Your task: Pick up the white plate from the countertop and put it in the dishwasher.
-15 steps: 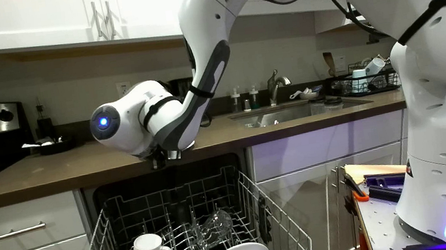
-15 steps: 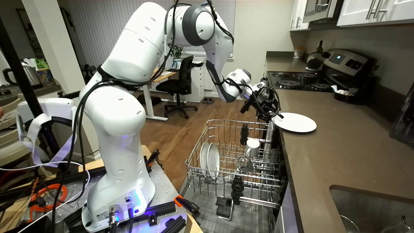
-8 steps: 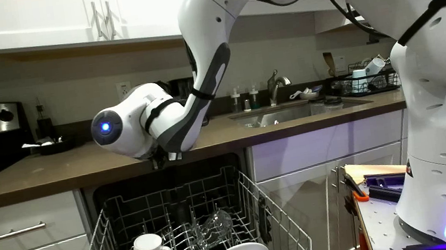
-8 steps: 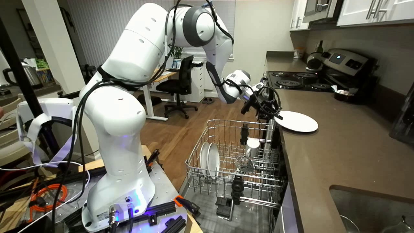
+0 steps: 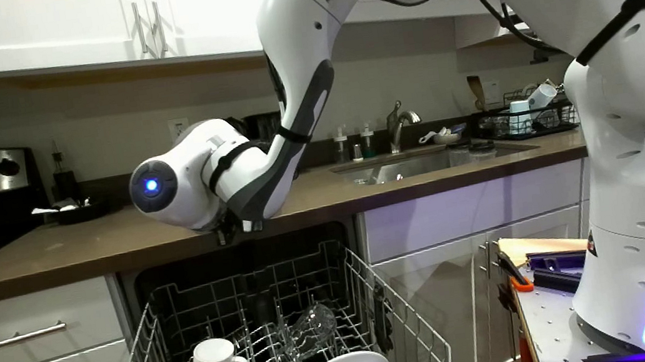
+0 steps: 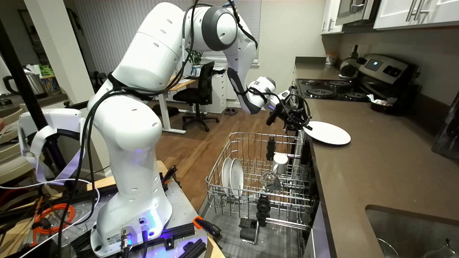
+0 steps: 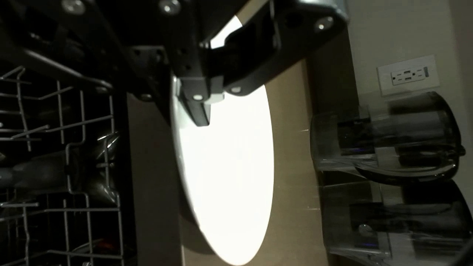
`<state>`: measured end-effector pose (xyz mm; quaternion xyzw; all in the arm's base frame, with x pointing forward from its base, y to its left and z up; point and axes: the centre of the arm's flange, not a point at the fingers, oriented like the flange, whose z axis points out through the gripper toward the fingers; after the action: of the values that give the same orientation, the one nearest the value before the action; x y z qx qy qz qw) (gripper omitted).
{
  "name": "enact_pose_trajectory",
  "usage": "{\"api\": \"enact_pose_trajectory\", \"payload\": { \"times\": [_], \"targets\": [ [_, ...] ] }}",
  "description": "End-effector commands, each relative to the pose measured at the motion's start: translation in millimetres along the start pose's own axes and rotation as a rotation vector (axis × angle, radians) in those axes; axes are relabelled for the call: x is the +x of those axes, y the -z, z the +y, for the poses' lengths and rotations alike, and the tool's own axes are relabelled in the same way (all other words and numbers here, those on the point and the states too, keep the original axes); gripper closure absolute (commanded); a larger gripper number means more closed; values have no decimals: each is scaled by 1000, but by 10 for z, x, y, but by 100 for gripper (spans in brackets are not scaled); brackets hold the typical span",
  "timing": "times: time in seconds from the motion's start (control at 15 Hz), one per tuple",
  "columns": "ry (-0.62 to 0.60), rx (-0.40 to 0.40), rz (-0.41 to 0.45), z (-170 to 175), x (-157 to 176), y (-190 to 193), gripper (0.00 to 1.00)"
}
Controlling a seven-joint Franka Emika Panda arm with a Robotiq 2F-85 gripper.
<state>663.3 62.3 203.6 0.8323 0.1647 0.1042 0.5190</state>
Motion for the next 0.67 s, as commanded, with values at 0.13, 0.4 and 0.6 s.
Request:
{"api": "enact_pose_trajectory", "payload": {
  "times": [0.13, 0.4, 0.6],
  "targets": [
    [-20, -59, 4, 210, -223, 236, 93],
    [-51, -96, 17, 266, -367, 391, 93],
    [-68, -133, 37, 293, -511, 568, 93]
  ]
}}
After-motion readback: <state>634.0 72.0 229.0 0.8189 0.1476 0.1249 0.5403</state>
